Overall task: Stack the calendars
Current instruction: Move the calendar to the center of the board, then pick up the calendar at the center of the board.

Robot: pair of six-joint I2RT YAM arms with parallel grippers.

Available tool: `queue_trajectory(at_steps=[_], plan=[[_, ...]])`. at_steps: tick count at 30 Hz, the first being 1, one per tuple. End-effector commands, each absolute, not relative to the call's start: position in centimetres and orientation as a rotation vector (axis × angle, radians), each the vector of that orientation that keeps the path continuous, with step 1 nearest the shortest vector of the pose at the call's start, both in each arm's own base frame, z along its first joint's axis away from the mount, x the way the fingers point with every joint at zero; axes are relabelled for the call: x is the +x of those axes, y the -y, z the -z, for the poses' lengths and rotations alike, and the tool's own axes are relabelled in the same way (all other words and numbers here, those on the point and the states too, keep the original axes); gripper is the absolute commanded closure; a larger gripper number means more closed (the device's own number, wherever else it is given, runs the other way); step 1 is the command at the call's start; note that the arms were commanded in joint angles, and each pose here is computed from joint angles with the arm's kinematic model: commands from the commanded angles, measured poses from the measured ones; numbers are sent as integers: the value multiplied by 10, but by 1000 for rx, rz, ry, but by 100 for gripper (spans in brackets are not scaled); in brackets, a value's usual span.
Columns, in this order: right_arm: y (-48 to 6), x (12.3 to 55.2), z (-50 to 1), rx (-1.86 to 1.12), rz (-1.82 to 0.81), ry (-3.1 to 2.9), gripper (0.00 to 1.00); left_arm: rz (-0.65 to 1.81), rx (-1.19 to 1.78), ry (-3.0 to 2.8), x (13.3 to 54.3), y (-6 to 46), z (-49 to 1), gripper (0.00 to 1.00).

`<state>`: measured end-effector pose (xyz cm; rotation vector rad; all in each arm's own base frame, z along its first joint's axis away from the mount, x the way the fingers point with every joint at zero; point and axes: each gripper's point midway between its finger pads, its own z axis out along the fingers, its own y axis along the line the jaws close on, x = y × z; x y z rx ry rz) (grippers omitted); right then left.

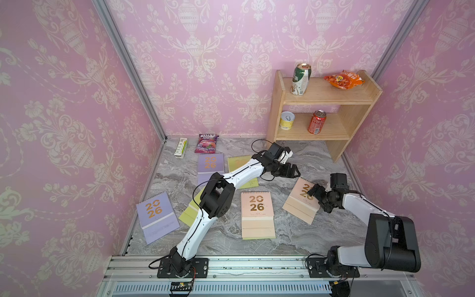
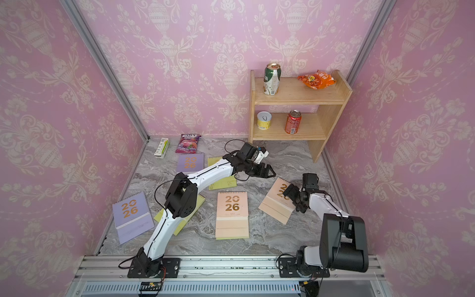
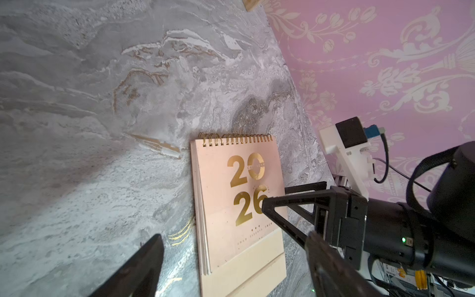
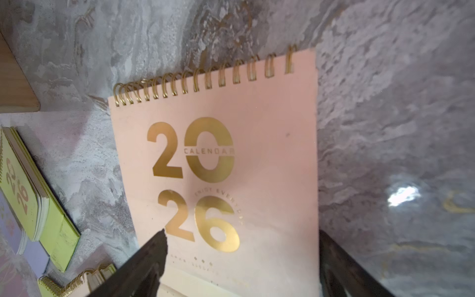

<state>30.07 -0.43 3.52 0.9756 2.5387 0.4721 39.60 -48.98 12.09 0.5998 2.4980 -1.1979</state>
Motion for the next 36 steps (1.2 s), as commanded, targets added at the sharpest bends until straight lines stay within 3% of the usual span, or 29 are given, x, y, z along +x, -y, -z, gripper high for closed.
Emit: queue_trajectory(at_steps=[1,18,36], plan=[[-4,294,-27,944,-524,-2596,11,1248,601,-2559,383,499,-111,13],[-19,300,-26,837,-634,-2628,20,1228,593,-2674,368,506,-65,16],[-32,309,-49,765,-760,-2549,25,1290,557,-2693,361,513,-49,17]])
